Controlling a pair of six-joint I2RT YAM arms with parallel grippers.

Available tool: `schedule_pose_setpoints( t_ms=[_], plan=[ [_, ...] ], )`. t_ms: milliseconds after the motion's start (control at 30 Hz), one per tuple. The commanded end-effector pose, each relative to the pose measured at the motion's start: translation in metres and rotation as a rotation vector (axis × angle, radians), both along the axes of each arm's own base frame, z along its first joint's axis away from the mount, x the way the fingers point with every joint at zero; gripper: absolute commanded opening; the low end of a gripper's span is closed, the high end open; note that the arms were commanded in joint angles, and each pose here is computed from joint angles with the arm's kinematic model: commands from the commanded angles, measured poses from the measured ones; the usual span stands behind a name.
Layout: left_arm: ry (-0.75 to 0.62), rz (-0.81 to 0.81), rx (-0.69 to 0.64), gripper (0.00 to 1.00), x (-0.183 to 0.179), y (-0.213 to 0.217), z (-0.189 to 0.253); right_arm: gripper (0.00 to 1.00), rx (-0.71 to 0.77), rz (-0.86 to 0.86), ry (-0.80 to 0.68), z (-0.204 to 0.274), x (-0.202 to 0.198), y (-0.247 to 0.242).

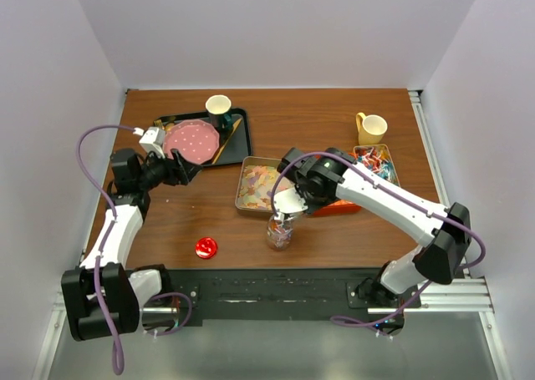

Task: Pack the candies
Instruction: Place the fake candies in the packing bottle.

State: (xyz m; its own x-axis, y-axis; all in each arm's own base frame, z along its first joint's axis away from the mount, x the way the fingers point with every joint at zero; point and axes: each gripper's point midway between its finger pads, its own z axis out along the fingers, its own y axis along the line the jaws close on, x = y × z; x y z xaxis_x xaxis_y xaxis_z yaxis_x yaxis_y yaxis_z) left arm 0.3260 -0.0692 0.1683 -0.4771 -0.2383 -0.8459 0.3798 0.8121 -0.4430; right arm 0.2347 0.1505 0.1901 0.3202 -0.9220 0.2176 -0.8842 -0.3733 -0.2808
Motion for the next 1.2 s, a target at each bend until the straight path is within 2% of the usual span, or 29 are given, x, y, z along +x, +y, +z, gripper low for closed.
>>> schedule_pose_setpoints(
  t_ms=[0,500,1167],
  plan=[
    [-0.031,0.028,-0.018,0.75,0.006,0.007,0.006,0.00,-0.177,0.010,0.039,0.011,-0.023,-0.034],
    [-0.044,0.048,-0.038,0.76,0.003,0.010,0.008,0.00,-0.292,0.032,-0.036,0.020,-0.016,-0.041],
    [-0.065,0.068,-0.057,0.78,-0.005,0.011,0.007,0.00,-0.342,0.082,-0.090,0.031,-0.021,-0.041]
  ],
)
